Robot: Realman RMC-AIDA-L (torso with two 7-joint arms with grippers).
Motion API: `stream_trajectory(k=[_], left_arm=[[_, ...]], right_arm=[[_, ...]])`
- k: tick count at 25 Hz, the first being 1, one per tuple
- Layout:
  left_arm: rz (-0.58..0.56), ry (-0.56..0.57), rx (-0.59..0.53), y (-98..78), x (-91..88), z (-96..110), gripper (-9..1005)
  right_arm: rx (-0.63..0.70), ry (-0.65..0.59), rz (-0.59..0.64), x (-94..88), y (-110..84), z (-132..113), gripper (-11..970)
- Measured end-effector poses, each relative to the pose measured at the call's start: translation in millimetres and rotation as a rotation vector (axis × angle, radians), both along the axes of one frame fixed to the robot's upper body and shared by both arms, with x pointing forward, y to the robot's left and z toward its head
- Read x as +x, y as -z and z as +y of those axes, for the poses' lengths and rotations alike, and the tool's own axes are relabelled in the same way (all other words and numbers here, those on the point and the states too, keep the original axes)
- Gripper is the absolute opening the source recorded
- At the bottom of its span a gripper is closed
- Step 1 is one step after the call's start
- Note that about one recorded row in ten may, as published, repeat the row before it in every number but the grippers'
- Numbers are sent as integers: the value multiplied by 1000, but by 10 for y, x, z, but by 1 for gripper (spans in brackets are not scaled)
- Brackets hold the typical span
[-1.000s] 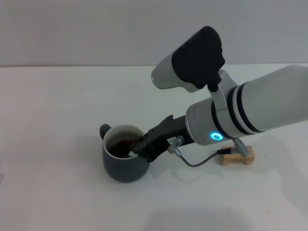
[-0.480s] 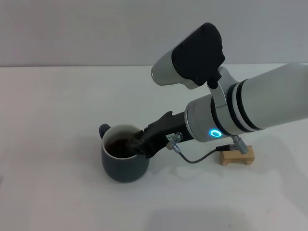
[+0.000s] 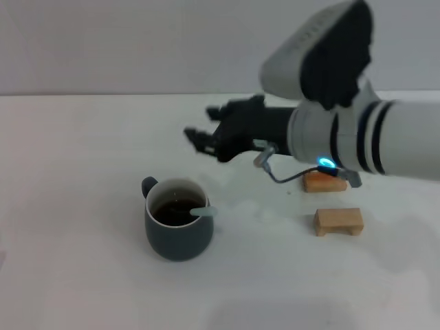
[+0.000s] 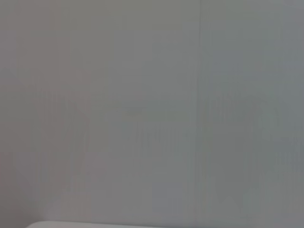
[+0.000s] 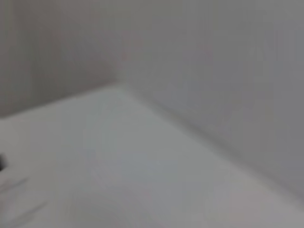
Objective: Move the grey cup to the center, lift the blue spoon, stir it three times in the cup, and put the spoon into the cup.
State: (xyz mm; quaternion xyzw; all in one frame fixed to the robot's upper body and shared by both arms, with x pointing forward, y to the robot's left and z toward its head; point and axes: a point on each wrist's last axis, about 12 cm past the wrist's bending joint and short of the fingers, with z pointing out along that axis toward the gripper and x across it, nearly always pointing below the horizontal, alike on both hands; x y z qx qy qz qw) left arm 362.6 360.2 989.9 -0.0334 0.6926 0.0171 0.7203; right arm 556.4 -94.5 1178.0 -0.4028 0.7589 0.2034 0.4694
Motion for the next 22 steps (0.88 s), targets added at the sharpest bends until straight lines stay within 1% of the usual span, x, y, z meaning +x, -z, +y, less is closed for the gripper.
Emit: stream_trajectory(k=[2, 5, 6, 9, 10, 11, 12, 13, 14, 15, 16, 17, 20, 21, 22], left_arm=[[-3, -1, 0, -3, 0, 1, 864], [-5, -2, 0, -6, -3, 3, 864], [-5, -2, 0, -6, -3, 3, 864], [-14, -1, 1, -16, -6, 2, 864], [-14, -1, 1, -16, -6, 2, 864], [-18, -3, 1, -20, -8, 4, 864], [-19, -2, 1, -21, -7, 3, 864], [-21, -2, 1, -23, -8, 2, 864], [-22, -2, 1, -25, -7, 0, 864], [-26, -1, 1, -28, -8, -3, 864], [-27, 0, 1, -29, -8, -6, 864], [-29, 0, 1, -32, -8, -6, 864], [-47, 5, 2, -51, -9, -13, 864], [-50, 6, 2, -55, -10, -14, 864], [-52, 7, 2, -57, -9, -15, 864]], right_arm=[[27, 38, -132, -37, 65, -49, 472], [68, 136, -332, -128, 200, -118, 493], [93, 228, -473, -224, 318, -177, 498], [119, 333, -633, -399, 522, -245, 512], [119, 333, -633, -399, 522, -245, 516], [135, 379, -695, -521, 656, -292, 521], [135, 379, -695, -521, 656, -292, 526], [144, 402, -708, -571, 711, -319, 530], [171, 464, -718, -670, 818, -390, 535], [171, 464, -718, -670, 818, -390, 539], [184, 530, -706, -720, 912, -479, 544], [184, 530, -706, -720, 912, -479, 549], [175, 642, -673, -756, 1059, -653, 562], [169, 701, -646, -781, 1149, -762, 567], [173, 727, -633, -795, 1186, -812, 572]])
